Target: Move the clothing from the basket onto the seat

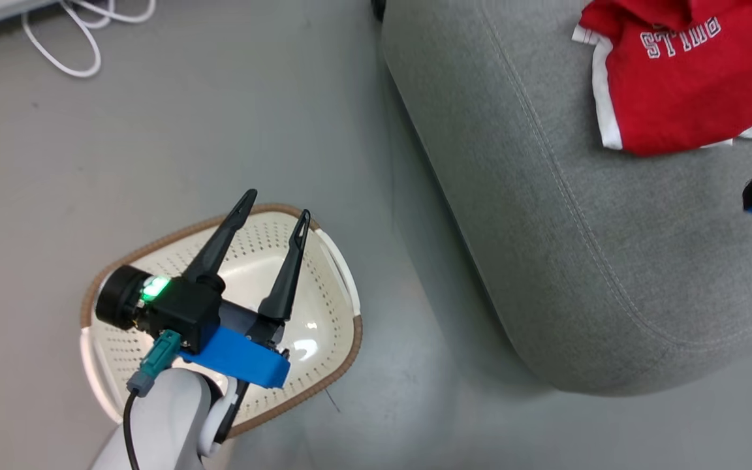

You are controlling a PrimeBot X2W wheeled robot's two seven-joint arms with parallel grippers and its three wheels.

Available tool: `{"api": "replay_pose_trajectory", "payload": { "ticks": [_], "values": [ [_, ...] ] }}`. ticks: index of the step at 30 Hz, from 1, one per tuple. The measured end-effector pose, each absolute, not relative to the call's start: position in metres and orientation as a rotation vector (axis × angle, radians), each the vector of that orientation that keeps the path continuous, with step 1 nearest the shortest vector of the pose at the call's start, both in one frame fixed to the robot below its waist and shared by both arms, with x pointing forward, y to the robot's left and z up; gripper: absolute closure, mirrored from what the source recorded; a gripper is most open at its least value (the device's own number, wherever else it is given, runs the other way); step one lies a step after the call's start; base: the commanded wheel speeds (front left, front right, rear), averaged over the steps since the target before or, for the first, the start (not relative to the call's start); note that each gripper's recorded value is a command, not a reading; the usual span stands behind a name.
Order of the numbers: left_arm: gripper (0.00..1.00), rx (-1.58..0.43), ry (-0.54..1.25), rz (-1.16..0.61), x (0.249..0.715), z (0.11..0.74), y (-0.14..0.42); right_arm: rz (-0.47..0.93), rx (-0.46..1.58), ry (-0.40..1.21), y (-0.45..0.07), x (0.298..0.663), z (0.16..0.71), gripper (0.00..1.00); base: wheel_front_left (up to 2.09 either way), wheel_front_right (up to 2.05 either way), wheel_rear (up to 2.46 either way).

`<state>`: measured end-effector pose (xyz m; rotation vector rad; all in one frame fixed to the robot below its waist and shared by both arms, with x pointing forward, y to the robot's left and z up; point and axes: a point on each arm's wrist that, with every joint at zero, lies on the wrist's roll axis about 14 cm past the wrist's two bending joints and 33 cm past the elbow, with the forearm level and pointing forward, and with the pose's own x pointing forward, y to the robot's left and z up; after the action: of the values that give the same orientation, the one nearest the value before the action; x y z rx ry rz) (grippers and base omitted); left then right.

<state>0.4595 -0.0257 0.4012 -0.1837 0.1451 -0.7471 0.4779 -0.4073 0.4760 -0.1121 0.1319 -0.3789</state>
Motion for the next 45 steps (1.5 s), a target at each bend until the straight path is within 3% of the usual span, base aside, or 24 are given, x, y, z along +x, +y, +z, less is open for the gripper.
{"api": "replay_pose_trajectory", "payload": {
  "ticks": [21,45],
  "values": [
    [0.00,-0.212,0.069,-0.466,0.413,0.464,0.046,-0.165,0.029,0.033,-0.304,0.426,0.491,0.00,0.00,0.00,0.00],
    [0.00,-0.188,0.060,-0.065,0.355,0.463,0.173,0.094,0.093,0.040,-0.176,0.393,0.493,0.00,0.00,0.00,0.00]
  ]
}}
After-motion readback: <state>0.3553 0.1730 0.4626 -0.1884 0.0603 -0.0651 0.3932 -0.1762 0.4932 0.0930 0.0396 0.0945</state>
